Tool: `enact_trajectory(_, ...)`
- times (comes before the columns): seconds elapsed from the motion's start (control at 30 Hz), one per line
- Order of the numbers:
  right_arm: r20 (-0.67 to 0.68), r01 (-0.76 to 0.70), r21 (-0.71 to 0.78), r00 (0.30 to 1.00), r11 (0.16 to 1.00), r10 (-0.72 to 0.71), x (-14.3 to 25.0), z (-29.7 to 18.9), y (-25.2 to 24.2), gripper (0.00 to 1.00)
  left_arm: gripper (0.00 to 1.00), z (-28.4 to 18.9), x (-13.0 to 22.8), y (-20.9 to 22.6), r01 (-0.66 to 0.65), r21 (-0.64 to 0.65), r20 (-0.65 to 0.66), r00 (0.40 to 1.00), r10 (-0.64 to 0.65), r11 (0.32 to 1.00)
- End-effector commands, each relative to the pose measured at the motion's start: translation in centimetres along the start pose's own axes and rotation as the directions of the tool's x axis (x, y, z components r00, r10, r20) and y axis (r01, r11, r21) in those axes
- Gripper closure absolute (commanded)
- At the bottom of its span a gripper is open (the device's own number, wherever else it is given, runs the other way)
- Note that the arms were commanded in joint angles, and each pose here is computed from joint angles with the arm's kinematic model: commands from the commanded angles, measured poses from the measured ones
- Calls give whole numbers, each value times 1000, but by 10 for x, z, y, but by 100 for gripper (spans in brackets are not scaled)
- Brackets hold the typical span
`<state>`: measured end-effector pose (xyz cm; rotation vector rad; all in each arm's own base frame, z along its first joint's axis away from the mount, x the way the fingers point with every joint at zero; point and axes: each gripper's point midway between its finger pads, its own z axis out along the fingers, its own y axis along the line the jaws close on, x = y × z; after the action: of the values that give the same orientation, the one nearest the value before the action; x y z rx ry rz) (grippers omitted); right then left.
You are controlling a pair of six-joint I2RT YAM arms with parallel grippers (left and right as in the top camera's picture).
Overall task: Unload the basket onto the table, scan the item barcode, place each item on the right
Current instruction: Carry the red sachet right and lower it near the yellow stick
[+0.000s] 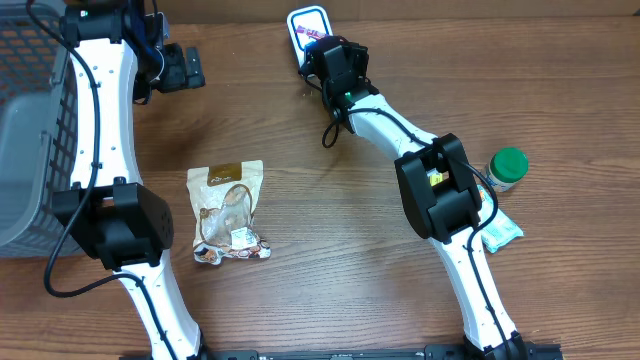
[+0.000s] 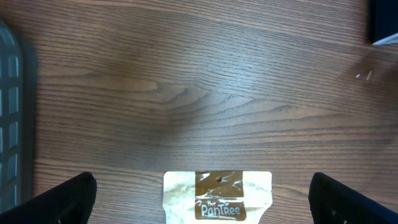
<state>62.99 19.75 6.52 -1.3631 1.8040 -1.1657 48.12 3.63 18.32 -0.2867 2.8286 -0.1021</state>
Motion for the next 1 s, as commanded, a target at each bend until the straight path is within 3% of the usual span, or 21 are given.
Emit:
enact_trajectory(0.0, -18, -6, 10, 1000, 1000, 6, 3, 0, -6, 97, 0, -2, 0, 3, -8, -8, 5, 1000, 8, 1000)
enact_trajectory(0.13, -14, -162, 43, 987, 986, 162, 1, -11, -23, 97, 0, -2, 0, 3, -8, -8, 5, 1000, 8, 1000)
enact_trajectory(0.33, 43, -324, 90, 946, 942, 321, 7, -58, -94, 97, 0, -2, 0, 3, -8, -8, 5, 1000, 8, 1000)
enact_trajectory(0.5, 51, -497, 69, 867, 865, 495, 35, -110, -143, 97, 0, -2, 0, 3, -8, -8, 5, 1000, 8, 1000)
enact_trajectory(0.6, 19, -600, -31, 799, 799, 601, 56, -145, -149, 97, 0, -2, 0, 3, -8, -8, 5, 1000, 8, 1000)
enact_trajectory(0.7, -52, -702, -203, 704, 682, 709, 75, -183, -137, 97, 0, -2, 0, 3, -8, -8, 5, 1000, 8, 1000)
enact_trajectory(0.8, -215, -763, -410, 614, 500, 760, 94, -225, -104, 97, 0, -2, 0, 3, -9, -8, 5, 1000, 9, 1000)
enact_trajectory(0.97, -558, -825, -521, 523, 218, 645, 131, -268, -42, 96, 0, -2, 0, 3, -9, -8, 5, 1000, 9, 1000)
